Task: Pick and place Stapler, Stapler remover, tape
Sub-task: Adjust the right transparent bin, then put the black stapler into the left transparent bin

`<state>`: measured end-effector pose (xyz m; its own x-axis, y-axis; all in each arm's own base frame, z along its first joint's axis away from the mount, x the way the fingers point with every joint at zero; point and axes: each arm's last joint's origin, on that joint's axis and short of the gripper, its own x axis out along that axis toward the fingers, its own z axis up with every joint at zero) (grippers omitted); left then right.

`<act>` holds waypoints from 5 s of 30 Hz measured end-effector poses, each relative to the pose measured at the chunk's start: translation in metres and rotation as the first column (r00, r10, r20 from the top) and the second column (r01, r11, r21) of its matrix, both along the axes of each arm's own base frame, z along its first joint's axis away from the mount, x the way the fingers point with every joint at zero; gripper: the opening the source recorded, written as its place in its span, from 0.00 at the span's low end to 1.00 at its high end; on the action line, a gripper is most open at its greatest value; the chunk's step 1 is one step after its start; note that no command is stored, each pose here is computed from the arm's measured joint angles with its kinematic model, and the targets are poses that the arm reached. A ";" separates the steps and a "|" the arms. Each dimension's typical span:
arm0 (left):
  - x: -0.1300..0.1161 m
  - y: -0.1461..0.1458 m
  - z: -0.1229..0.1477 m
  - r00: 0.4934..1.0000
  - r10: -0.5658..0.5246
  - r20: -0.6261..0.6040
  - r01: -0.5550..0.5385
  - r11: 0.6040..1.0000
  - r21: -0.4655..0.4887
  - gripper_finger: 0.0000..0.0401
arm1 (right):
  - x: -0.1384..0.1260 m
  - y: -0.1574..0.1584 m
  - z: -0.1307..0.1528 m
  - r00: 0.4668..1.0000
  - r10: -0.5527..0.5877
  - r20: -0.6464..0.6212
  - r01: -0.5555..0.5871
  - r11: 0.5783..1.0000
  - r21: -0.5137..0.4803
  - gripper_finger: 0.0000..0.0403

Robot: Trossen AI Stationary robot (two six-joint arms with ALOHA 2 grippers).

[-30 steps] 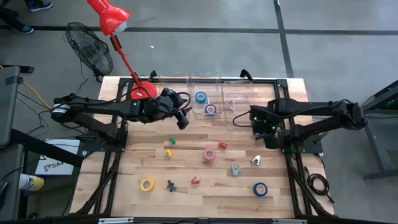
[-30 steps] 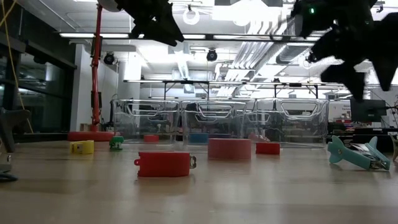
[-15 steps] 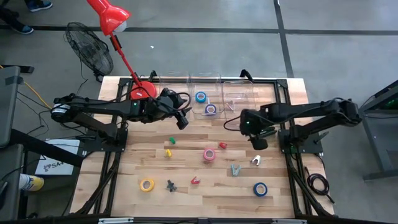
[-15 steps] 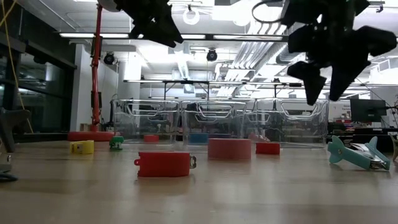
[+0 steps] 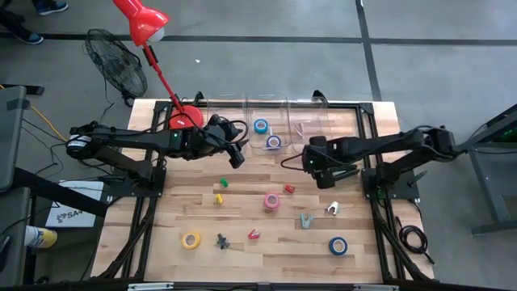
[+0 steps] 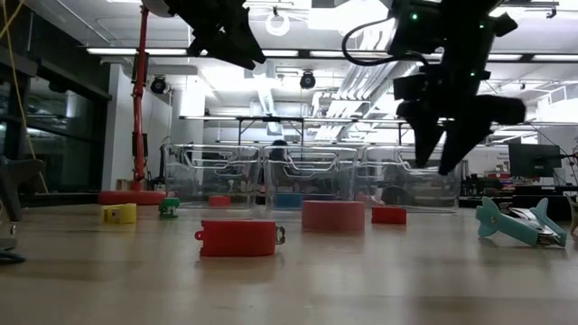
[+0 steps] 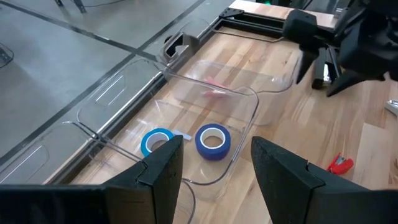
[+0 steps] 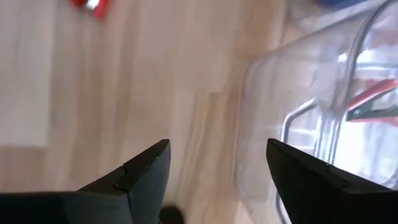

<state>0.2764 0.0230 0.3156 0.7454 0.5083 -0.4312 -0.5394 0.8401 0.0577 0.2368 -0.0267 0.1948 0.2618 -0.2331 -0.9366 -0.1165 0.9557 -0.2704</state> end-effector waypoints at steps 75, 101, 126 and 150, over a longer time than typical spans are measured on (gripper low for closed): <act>0.000 -0.002 -0.002 0.995 -0.090 -0.040 0.089 0.996 -0.012 0.46 | -0.060 0.001 -0.004 0.909 -0.196 -0.367 0.274 0.946 0.174 0.85; 0.001 -0.005 -0.003 0.978 -0.199 -0.054 0.198 0.980 -0.032 0.46 | -0.036 0.003 -0.052 0.818 -0.111 -0.564 0.192 0.977 0.087 0.85; -0.002 -0.005 -0.007 0.972 -0.207 -0.108 0.204 0.978 -0.037 0.46 | -0.028 0.017 -0.074 0.787 -0.020 -0.617 0.134 0.981 0.139 0.46; -0.001 -0.005 -0.005 0.977 -0.195 -0.087 0.193 0.981 -0.028 0.46 | 0.098 0.012 0.063 0.993 -0.038 0.116 0.013 0.977 0.211 0.41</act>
<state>0.2758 0.0183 0.3103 0.7872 0.3483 -0.5089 -0.3592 0.9298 0.0807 0.3350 -0.0143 0.2576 0.3704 -0.0433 -0.9279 -0.0701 0.9948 -0.0744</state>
